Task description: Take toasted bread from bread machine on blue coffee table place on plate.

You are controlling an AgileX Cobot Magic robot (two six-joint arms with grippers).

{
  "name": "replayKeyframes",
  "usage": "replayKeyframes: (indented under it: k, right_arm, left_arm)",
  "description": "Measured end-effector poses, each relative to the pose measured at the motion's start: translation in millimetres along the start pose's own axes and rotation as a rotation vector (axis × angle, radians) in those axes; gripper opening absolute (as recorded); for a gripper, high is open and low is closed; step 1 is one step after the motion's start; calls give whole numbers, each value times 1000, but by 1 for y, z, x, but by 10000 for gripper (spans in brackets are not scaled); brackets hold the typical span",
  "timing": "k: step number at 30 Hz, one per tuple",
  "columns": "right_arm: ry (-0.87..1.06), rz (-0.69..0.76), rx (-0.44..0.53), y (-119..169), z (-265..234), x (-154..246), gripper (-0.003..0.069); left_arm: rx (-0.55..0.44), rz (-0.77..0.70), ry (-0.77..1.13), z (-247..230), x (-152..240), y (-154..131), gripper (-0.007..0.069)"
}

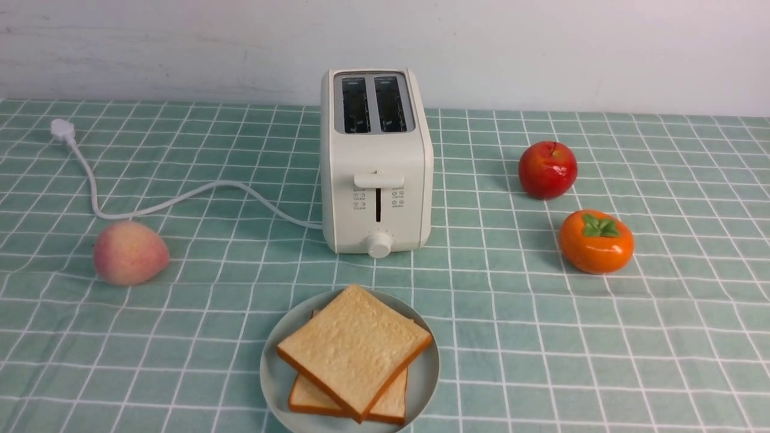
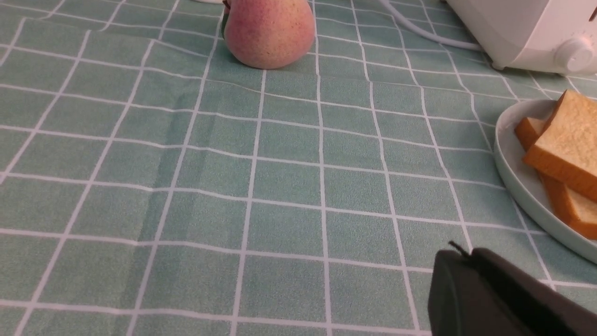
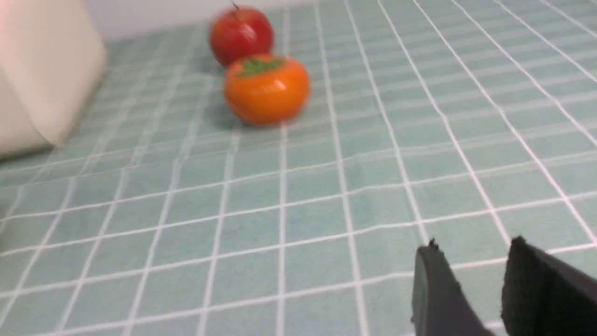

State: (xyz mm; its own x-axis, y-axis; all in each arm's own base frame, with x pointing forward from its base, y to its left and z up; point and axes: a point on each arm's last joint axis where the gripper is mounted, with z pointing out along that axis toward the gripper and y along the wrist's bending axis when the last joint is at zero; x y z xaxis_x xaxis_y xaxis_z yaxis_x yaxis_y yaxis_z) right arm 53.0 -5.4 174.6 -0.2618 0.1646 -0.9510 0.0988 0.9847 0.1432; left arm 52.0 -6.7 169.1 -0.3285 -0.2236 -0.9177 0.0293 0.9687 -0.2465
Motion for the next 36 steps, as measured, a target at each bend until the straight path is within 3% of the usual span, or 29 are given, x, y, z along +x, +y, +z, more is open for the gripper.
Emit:
replayKeyframes:
  k: [36]
  right_arm:
    - [7,-32,18,-1,0,0,239]
  left_arm:
    - [-1,0,3,0,0,0,28]
